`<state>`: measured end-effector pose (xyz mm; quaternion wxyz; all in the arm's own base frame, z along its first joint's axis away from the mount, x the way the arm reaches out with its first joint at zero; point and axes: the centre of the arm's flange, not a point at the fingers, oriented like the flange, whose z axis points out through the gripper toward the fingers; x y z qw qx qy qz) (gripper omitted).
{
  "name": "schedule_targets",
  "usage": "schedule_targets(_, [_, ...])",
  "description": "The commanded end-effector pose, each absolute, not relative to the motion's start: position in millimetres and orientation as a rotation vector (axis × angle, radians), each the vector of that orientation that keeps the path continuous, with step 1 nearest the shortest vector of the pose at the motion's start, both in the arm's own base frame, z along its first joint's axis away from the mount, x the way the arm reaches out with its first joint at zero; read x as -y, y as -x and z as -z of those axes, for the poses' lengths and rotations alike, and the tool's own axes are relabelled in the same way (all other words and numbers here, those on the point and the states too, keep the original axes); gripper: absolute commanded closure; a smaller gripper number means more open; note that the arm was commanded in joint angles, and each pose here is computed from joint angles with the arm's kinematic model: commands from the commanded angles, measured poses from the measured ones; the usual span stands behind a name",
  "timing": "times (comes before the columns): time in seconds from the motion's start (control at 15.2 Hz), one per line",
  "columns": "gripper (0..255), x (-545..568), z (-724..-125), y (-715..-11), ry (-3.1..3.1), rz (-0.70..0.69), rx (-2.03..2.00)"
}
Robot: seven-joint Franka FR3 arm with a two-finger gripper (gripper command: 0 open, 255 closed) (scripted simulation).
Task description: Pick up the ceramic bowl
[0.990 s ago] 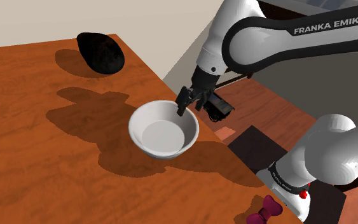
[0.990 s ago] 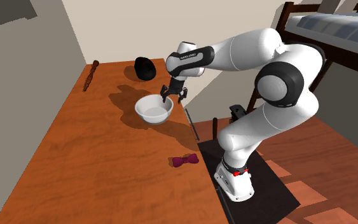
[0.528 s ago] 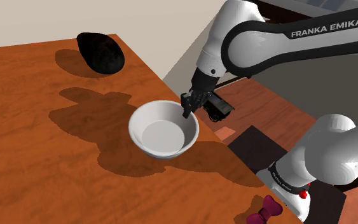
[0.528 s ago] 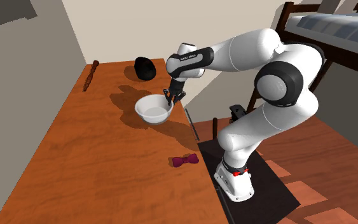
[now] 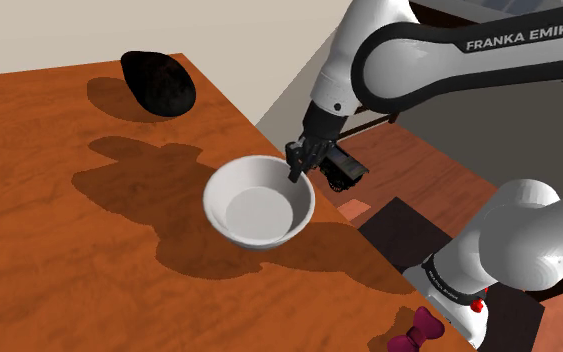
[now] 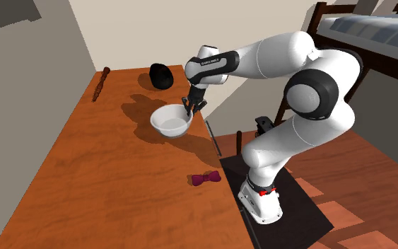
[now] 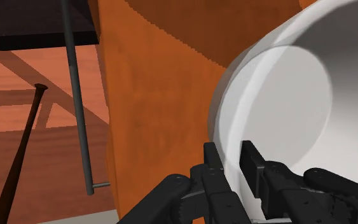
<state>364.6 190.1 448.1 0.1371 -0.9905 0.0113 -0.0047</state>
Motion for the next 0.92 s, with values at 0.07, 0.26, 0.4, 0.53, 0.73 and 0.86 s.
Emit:
schedule_targets(0.07, [255, -191.3, -463.3, -364.7, 2.866, 0.014, -0.033])
schedule_targets(0.26, [255, -191.3, -479.2, -364.7, 2.866, 0.014, -0.033])
schedule_targets(0.4, [255, -191.3, -489.7, -364.7, 2.866, 0.014, -0.033])
schedule_targets(0.53, [255, -191.3, -500.3, -364.7, 2.866, 0.014, -0.033])
schedule_targets(0.73, [255, -191.3, -516.1, -364.7, 2.866, 0.014, -0.033])
schedule_targets(0.86, [255, -191.3, -516.9, -364.7, 2.866, 0.014, -0.033])
